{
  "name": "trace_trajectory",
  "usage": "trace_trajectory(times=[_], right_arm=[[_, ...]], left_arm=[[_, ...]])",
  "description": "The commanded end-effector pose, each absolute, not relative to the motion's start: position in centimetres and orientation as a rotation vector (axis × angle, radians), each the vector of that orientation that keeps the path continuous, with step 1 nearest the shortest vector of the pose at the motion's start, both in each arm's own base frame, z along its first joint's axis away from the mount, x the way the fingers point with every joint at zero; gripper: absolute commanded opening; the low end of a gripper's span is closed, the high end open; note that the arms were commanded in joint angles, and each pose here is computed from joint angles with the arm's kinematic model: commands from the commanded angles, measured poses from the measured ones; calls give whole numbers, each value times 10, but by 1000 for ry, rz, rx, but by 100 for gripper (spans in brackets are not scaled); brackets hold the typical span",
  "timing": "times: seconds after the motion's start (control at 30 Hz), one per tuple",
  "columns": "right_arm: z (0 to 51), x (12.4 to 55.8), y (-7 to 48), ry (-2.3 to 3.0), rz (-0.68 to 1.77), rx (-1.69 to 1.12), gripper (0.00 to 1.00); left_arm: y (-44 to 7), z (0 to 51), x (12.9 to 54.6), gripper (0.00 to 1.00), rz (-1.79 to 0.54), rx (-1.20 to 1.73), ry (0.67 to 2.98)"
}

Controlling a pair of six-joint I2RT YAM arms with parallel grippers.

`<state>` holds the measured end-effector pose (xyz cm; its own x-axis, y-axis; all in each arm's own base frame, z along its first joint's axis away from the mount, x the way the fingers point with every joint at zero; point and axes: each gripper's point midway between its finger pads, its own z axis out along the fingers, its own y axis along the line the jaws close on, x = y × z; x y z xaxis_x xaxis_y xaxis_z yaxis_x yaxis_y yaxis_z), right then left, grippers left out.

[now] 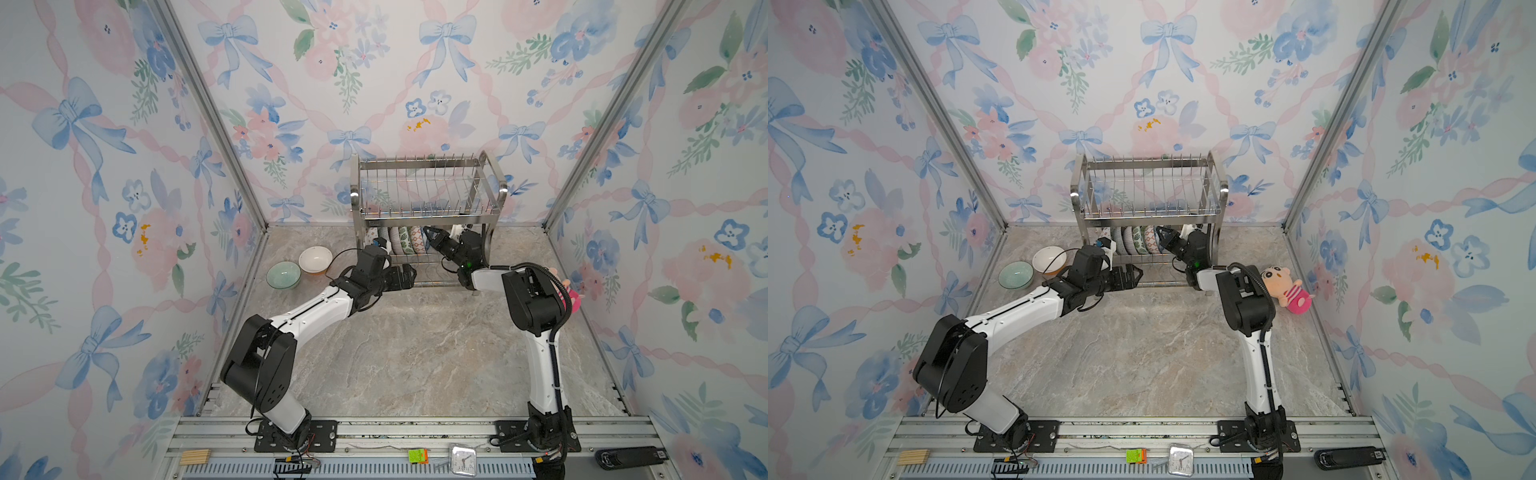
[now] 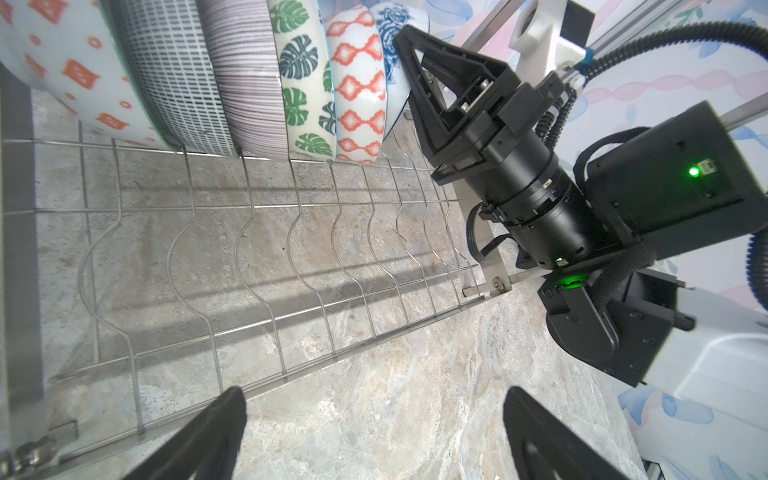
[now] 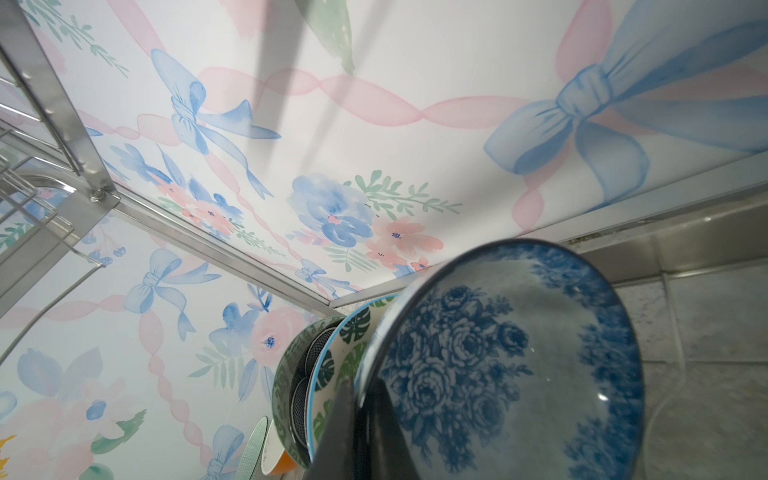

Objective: Load the bowls into the dish rack
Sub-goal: 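Lower the rose-pattern bowl upright into the rack beside the triangle-pattern bowl with the right gripper, then open the right gripper and release the rose-pattern bowl in the rack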

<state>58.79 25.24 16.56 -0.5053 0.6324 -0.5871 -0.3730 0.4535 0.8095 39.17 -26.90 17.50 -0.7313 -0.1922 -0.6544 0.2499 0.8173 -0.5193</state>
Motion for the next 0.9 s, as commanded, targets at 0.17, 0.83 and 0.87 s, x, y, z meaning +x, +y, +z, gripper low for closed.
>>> trace_trajectory(times=[0.17, 0.83, 0.87], right_arm=[[184, 591, 245, 1708, 1126, 152, 4], [184, 585, 253, 1783, 1046, 102, 17], [184, 584, 253, 1785, 1044, 99, 18]], left_arm=[[-267, 180, 393, 98, -756, 59, 2250], [-267, 186, 392, 98, -765, 59, 2241], [-267, 186, 392, 98, -765, 58, 2241]])
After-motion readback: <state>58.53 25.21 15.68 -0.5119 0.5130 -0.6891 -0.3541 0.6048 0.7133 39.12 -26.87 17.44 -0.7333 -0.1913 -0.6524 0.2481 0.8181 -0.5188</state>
